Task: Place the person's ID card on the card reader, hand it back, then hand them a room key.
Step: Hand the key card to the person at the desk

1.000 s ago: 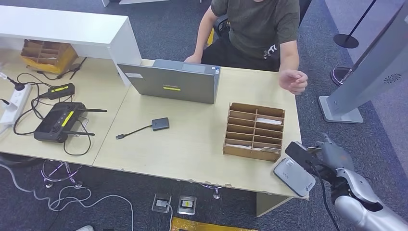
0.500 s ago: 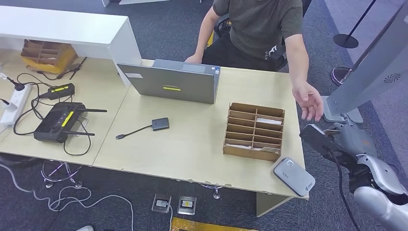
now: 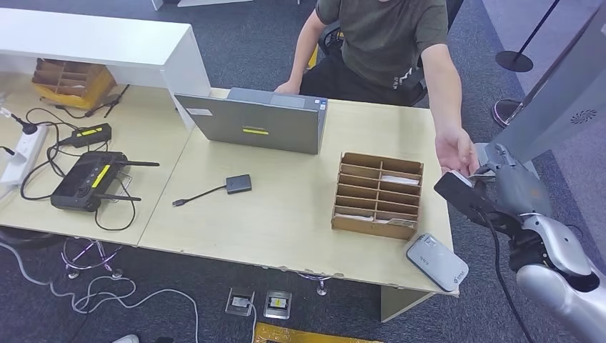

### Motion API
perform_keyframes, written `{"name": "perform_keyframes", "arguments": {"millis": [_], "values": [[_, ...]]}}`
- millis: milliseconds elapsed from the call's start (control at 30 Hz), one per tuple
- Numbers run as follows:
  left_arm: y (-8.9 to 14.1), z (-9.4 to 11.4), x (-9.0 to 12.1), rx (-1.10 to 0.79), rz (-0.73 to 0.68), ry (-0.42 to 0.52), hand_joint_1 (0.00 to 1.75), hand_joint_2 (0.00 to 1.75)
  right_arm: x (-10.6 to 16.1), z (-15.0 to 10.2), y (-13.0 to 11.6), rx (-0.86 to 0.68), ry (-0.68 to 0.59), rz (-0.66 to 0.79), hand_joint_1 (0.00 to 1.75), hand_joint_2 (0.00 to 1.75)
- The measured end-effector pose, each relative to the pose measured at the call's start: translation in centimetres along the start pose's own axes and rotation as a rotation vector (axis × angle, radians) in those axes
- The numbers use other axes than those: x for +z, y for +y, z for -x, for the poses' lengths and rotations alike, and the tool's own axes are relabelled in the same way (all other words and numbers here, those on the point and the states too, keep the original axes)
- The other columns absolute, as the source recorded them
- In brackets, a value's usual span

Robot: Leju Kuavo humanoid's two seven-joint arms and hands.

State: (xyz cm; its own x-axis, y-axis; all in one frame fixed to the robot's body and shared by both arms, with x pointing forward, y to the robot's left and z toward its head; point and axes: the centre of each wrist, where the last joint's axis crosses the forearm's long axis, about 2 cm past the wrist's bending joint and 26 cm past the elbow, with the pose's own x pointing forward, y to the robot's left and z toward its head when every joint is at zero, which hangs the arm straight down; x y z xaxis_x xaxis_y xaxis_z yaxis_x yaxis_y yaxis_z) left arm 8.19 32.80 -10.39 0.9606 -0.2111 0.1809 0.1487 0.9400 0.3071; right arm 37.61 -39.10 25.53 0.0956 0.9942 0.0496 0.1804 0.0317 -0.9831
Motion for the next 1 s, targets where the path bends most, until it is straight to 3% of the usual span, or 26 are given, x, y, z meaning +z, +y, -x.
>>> {"name": "perform_keyframes", "arguments": {"millis": [367,767,800,900,933,1000], "values": [[-0.5,-0.7,0.1,-0.019,0.015,-0.009,0.0,0.0,-1.7,-1.0,0.8,-0.025,0.02,0.009,1.75,1.75],[-0.7,-1.8,0.2,-0.036,0.023,-0.017,0.0,0.0,-2.4,-0.1,2.3,0.031,0.073,-0.035,1.72,1.75],[-0.8,-1.9,0.2,-0.037,0.024,-0.017,0.0,0.0,-2.5,0.0,2.4,0.036,0.077,-0.038,1.28,1.75],[-0.9,-1.9,0.2,-0.041,0.025,-0.019,0.0,0.0,-2.6,0.2,2.7,0.049,0.086,-0.047,0.0,0.44],[-0.9,-1.9,0.2,-0.043,0.025,-0.02,0.0,0.0,-2.6,0.2,2.8,0.053,0.088,-0.048,0.0,0.0],[-0.9,-2.0,0.2,-0.043,0.025,-0.021,0.0,0.0,-2.5,0.2,2.9,0.059,0.091,-0.044,0.0,0.0]]}}
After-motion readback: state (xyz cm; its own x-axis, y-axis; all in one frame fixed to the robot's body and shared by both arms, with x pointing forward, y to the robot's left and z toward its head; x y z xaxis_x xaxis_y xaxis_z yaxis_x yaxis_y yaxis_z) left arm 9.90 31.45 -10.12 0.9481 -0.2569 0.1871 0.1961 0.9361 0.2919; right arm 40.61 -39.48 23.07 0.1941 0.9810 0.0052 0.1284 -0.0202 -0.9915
